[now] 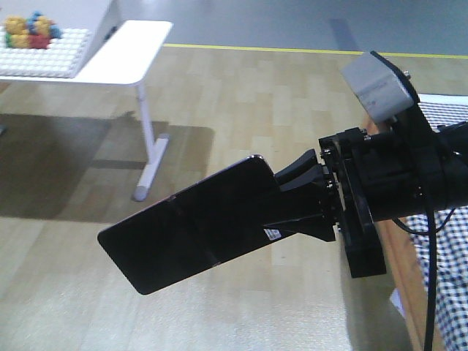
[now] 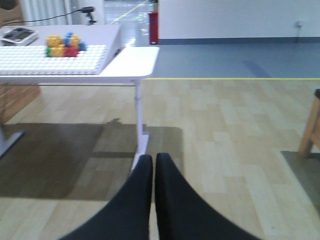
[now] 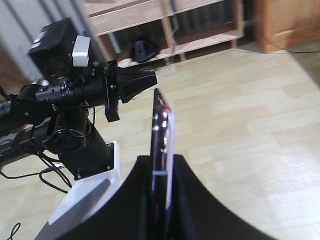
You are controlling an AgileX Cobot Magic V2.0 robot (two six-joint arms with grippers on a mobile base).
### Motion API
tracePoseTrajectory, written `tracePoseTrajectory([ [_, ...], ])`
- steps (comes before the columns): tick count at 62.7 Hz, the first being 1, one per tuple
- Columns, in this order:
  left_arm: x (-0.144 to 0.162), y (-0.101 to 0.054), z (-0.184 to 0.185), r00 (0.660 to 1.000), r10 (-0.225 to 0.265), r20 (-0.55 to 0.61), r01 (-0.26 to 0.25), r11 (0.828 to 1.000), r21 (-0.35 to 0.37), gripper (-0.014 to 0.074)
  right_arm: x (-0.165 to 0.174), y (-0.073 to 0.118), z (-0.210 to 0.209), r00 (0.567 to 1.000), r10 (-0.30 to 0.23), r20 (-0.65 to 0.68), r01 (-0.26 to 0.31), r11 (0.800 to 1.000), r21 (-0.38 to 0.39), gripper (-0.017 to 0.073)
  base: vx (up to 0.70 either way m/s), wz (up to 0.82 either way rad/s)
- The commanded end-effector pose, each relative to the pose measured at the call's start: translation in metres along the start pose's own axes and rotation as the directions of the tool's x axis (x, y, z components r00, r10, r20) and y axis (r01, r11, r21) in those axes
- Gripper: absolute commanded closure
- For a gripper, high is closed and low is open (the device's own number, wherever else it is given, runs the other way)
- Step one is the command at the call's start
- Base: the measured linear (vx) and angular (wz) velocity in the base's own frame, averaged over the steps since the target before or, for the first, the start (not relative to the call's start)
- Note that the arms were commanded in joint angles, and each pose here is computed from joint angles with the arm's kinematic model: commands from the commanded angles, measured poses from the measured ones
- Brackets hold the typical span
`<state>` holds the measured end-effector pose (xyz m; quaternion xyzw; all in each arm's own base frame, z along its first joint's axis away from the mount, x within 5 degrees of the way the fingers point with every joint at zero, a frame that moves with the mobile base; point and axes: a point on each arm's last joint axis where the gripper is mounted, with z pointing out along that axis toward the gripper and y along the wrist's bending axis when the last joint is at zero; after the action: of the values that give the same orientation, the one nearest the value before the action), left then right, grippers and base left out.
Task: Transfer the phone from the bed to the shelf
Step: 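Keep holding the phone while driving past the bed end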
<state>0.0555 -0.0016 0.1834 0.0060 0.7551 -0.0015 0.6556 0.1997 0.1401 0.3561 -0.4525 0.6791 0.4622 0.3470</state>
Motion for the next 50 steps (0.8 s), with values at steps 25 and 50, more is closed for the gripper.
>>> tracePoseTrajectory([
  [25, -0.0071, 0.0008, -0.0007, 0.997, -0.009, 0.082, 0.010, 1.000, -0.007, 0.0593, -0.0150, 0.0182, -0.0068, 0.997, -0.018, 0.082, 0.026, 0.995, -0.093, 0.0561, 0.13, -0.41],
  [50, -0.0071, 0.0008, -0.0007, 0.997, -0.009, 0.082, 0.010, 1.000, -0.007, 0.0593, -0.0150, 0.0182, -0.0068, 0.997, -0.018, 0.082, 0.026, 0.995, -0.093, 0.0561, 0.10, -0.12],
])
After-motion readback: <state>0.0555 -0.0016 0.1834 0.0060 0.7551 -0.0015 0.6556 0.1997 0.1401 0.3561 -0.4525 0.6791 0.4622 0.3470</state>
